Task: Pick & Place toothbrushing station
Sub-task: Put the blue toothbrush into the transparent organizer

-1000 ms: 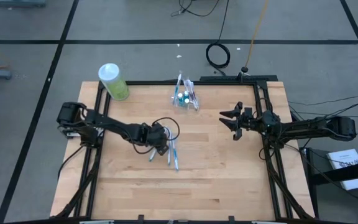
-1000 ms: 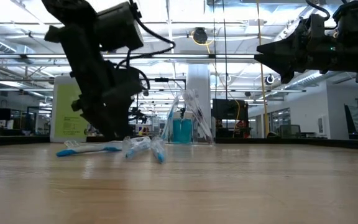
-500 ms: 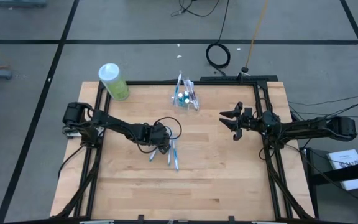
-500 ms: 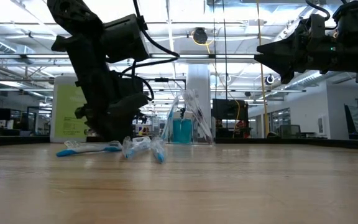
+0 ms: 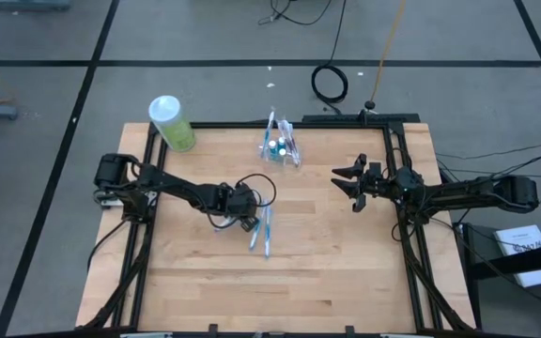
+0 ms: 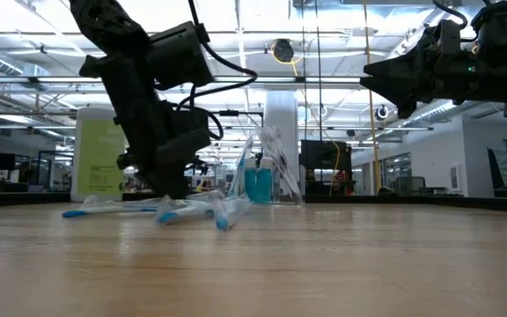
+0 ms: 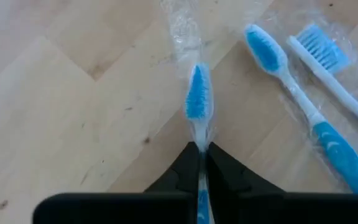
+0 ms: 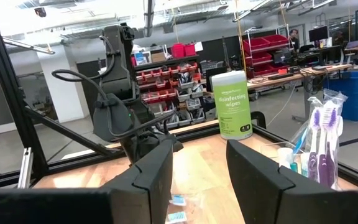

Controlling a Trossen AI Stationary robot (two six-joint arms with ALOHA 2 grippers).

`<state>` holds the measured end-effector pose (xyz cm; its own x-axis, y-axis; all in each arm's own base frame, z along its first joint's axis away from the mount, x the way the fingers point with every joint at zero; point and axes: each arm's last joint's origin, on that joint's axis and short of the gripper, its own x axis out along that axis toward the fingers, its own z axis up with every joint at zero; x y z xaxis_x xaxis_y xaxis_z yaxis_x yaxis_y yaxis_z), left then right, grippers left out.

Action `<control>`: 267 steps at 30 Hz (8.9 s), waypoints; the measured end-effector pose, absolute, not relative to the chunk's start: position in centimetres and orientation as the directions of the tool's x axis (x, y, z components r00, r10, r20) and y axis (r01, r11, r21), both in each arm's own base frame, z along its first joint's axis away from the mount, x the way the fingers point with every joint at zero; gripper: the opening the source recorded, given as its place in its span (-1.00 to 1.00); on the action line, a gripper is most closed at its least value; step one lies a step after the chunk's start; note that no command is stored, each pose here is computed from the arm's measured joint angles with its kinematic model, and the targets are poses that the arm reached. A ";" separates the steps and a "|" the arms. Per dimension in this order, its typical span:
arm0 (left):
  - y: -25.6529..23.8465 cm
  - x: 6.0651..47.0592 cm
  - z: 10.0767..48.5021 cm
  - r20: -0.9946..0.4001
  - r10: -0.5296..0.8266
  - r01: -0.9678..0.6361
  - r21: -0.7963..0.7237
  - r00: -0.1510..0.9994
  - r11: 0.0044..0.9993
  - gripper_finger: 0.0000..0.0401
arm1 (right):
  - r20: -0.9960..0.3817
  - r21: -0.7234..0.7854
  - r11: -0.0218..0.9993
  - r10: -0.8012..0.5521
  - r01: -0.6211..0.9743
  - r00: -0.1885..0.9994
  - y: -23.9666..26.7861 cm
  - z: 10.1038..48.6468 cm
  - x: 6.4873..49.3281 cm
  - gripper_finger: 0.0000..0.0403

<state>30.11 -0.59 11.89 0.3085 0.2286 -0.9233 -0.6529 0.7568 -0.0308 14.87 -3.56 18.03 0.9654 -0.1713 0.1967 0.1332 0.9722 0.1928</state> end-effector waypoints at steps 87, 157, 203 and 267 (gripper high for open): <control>-7.5 23.7 33.4 -0.065 0.095 -0.083 0.165 0.993 0.983 -0.97 | 0.189 0.194 0.972 -0.172 0.135 0.967 -3.6 17.9 14.9 -0.30; 20.0 28.6 17.0 0.198 0.370 -0.370 -0.035 0.908 0.928 -0.97 | 0.177 0.190 0.964 -0.220 0.186 0.959 -3.7 17.8 14.9 -0.30; 19.7 29.6 12.0 -0.046 0.515 -0.516 -0.106 0.856 0.850 -0.97 | 0.152 0.189 0.963 -0.222 0.192 0.963 -3.7 17.6 14.9 -0.30; 11.4 27.0 24.6 -0.175 0.225 -0.251 -0.145 0.958 0.957 0.01 | 0.153 0.190 0.963 -0.222 0.192 0.963 -3.7 17.6 14.9 -0.30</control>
<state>27.04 11.43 24.59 0.9585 0.2248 -0.1755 -0.2511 0.9570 -0.1451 14.91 -3.72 17.60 0.9631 -0.2218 0.1527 0.1916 0.9629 0.1902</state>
